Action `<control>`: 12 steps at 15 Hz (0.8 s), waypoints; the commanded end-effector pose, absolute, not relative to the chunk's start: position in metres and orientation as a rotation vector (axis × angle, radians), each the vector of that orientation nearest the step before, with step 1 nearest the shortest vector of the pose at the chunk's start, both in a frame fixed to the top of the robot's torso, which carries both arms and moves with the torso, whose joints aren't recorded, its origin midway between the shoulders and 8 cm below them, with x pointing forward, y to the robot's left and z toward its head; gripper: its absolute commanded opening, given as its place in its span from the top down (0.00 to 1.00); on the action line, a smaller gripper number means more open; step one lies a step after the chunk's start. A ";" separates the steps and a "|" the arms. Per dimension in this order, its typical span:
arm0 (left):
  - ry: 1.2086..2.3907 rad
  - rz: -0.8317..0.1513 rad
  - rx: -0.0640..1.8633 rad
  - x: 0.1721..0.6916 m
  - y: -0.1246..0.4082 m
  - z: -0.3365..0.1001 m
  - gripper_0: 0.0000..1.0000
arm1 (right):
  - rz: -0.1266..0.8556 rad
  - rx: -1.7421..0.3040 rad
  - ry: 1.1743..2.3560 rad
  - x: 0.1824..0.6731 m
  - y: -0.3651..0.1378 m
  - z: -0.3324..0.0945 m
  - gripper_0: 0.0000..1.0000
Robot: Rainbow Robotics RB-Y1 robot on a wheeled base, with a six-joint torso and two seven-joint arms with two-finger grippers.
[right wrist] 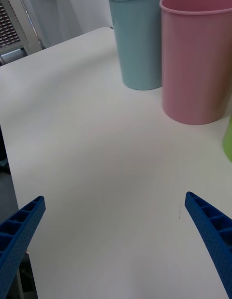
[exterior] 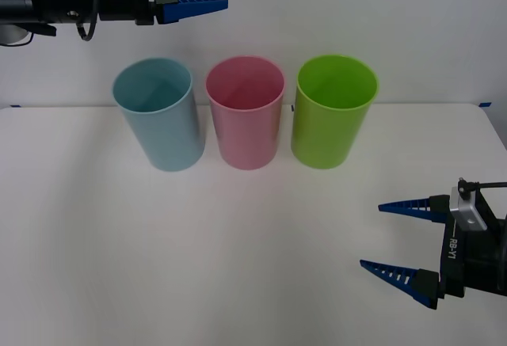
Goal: Put cans in the blue bin and PET bottles in the pink bin and trash in the green bin.
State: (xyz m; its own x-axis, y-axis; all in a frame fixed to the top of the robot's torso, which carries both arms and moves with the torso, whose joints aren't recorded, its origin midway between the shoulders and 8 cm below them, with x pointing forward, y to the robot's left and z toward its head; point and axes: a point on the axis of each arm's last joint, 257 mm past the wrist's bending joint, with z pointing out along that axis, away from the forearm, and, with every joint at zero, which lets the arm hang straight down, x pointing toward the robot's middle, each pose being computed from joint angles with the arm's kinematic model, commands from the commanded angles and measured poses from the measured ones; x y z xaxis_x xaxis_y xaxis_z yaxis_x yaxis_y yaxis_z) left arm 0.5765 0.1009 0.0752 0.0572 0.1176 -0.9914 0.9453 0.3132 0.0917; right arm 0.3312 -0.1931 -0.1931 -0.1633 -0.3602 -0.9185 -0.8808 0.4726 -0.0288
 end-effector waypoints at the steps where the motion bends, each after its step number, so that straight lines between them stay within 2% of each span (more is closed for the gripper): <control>1: 1.275 -0.820 1.088 0.565 0.121 0.082 0.00 | 0.664 -1.063 1.740 0.331 -0.193 -0.193 0.00; 7: 1.200 -0.766 1.179 0.507 0.168 0.060 0.00 | 0.664 -1.063 1.740 0.331 -0.193 -0.193 0.00; 9: 1.241 -0.773 1.193 0.478 0.180 0.042 0.00 | 0.664 -1.063 1.740 0.331 -0.193 -0.193 0.00; 12: 1.298 -0.728 1.198 0.438 0.195 0.014 0.00 | 0.664 -1.063 1.740 0.331 -0.193 -0.193 0.00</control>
State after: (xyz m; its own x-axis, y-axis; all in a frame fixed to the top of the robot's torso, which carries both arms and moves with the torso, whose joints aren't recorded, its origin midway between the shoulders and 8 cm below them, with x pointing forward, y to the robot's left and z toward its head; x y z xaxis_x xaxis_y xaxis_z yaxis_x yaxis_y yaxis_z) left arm 0.4476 0.1924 0.0222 0.2008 0.1945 -0.9601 0.9293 0.2724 0.2495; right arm 0.3312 -0.1931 -0.1932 -0.1633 -0.3603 -0.9185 -0.8808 0.4726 -0.0288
